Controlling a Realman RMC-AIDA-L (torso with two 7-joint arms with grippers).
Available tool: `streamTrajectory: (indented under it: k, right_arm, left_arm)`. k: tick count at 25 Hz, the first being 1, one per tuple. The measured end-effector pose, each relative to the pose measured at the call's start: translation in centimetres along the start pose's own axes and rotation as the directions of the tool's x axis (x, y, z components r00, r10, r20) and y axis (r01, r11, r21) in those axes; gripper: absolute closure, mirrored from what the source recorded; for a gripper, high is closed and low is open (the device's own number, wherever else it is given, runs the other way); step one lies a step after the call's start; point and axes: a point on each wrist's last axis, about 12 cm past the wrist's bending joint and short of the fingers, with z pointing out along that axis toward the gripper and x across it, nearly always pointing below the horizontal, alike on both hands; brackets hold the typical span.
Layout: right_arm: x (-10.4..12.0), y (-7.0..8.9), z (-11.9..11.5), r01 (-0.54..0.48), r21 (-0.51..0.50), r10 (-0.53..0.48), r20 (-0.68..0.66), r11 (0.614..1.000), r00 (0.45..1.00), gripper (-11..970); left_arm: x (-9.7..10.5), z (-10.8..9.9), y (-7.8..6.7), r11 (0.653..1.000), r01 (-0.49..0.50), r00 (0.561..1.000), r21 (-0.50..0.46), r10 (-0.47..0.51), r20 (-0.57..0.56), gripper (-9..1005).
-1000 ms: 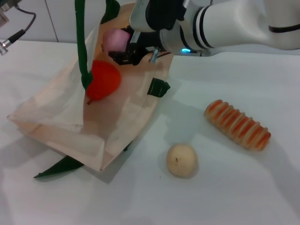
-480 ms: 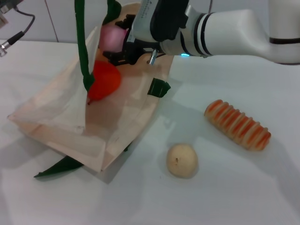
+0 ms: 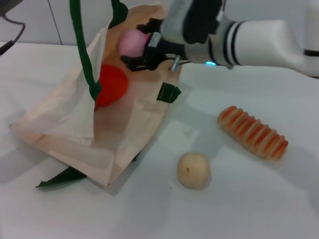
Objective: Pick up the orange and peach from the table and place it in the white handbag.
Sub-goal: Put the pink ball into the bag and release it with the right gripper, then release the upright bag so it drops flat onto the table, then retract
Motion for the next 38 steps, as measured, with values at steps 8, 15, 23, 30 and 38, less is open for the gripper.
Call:
streamTrajectory:
  k: [8, 15, 23, 30, 38]
  right_arm:
    - [1.7, -1.6, -2.8, -0.057, -0.025, 0.06, 0.119, 0.998, 0.991, 74]
    - [1.7, -1.7, -3.0, -0.064, -0.03, 0.067, 0.121, 0.998, 0.99, 73]
    - [5.1, -4.1, -7.2, -0.231, 0.073, 0.209, 0.226, 0.97, 0.951, 72]
    - [7.8, -4.7, -11.0, -0.332, 0.143, 0.265, 0.356, 0.932, 0.896, 72]
    - [11.6, -4.3, -14.2, -0.455, 0.3, 0.289, 0.462, 0.839, 0.838, 71]
  left_arm:
    - [-0.1, -0.8, 0.2, 1.0, 0.002, 1.0, -0.017, -0.001, 0.012, 880]
    - [-0.1, -0.8, 0.2, 1.0, 0.003, 1.0, -0.02, -0.002, 0.014, 880]
    - [0.3, -1.6, 1.2, 0.995, 0.011, 1.0, -0.101, -0.008, 0.026, 823]
    - [1.3, -2.3, 1.9, 0.986, -0.04, 0.999, -0.162, 0.041, 0.006, 616]
    - [3.3, -2.4, 2.6, 0.947, -0.228, 0.969, -0.228, 0.244, 0.048, 414]
